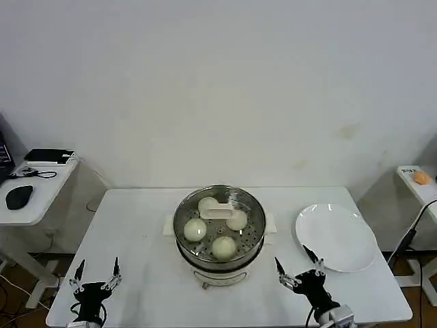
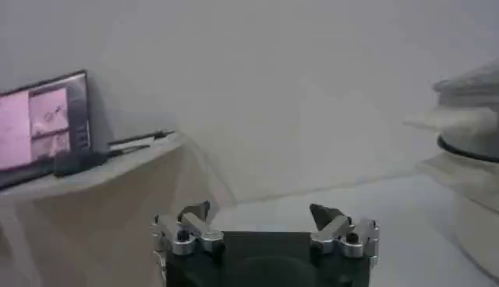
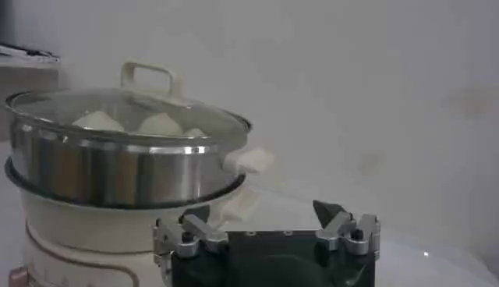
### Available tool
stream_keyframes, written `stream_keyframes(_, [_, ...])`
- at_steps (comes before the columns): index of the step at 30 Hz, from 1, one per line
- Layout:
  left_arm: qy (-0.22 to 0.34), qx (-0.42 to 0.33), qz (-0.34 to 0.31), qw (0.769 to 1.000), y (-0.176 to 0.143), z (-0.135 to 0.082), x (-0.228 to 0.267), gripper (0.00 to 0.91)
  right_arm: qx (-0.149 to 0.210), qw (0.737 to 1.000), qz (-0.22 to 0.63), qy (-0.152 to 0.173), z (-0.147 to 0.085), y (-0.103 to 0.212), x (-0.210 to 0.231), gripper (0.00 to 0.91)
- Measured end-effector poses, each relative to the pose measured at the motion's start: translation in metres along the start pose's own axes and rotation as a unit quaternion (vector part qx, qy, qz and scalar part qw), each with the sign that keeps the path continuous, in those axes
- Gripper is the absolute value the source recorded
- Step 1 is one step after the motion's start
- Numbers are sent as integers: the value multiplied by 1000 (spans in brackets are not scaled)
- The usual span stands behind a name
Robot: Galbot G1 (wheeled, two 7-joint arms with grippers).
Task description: Take steamed baozi put them in steamer then cover it.
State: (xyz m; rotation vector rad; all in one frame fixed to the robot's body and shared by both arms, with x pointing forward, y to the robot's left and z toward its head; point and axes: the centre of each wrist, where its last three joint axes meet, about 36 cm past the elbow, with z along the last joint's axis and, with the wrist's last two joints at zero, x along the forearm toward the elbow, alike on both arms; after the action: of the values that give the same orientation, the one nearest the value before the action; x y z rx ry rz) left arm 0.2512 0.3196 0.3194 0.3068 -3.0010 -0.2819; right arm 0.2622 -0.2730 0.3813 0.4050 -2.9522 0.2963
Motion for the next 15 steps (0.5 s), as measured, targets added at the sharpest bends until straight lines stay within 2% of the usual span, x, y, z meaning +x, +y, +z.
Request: stream_keyframes(15, [25,15,14,999,-5,3,17,907,-8,1000,-3,5,0,4,0,907])
